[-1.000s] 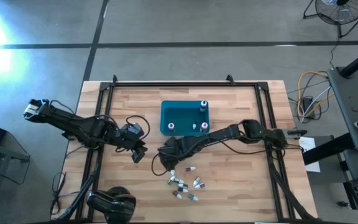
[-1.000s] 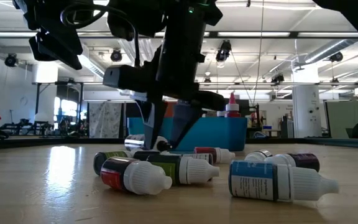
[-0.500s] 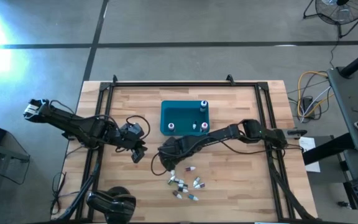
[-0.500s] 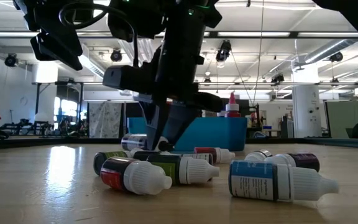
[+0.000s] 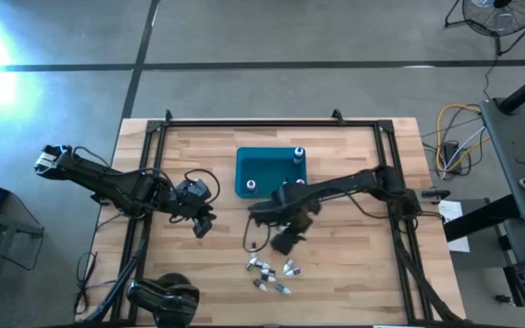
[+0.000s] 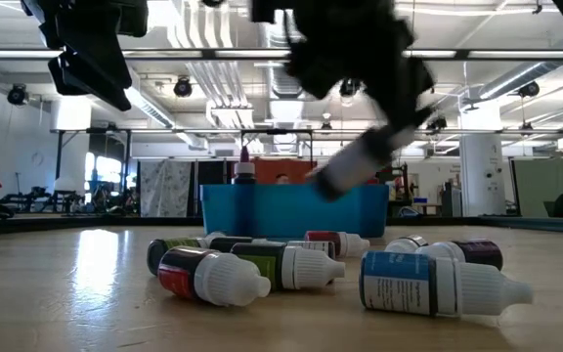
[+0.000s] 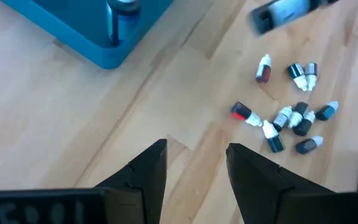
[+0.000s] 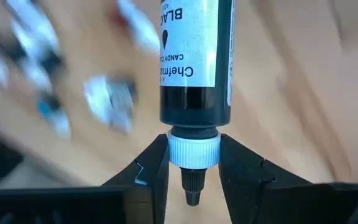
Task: Pick & Place food coloring
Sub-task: Put the black food coloring bottle into the blue bin
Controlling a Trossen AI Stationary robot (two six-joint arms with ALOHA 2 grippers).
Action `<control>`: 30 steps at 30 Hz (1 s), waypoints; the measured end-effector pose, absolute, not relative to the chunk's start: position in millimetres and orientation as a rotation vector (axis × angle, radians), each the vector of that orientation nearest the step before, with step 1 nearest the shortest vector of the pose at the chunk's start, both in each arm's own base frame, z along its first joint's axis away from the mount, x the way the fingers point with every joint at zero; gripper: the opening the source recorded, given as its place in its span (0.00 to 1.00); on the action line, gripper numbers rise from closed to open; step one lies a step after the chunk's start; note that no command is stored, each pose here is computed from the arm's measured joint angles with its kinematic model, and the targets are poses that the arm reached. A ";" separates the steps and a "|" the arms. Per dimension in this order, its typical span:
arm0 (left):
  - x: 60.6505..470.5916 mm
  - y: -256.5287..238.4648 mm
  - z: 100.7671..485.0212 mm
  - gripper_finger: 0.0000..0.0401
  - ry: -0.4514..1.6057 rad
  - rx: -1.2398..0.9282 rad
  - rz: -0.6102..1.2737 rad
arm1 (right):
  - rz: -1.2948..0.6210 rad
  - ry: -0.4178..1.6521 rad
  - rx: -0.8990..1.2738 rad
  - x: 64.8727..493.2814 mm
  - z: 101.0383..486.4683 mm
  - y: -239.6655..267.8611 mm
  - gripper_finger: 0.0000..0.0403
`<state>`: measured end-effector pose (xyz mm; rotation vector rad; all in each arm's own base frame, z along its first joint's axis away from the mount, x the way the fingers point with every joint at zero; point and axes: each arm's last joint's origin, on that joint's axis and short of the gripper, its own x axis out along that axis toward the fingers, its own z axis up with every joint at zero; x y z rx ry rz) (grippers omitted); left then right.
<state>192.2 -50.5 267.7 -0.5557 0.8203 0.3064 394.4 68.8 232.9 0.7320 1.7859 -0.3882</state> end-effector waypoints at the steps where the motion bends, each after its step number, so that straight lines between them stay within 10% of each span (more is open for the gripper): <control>1: 192.2 -50.3 267.7 0.35 0.816 -0.552 0.313 | -0.385 1.845 0.757 388.6 236.7 66.7 0.25; 30: 197.9 -50.6 272.8 0.35 0.718 -0.587 0.332 | -0.143 2.533 1.007 291.5 153.3 154.2 0.27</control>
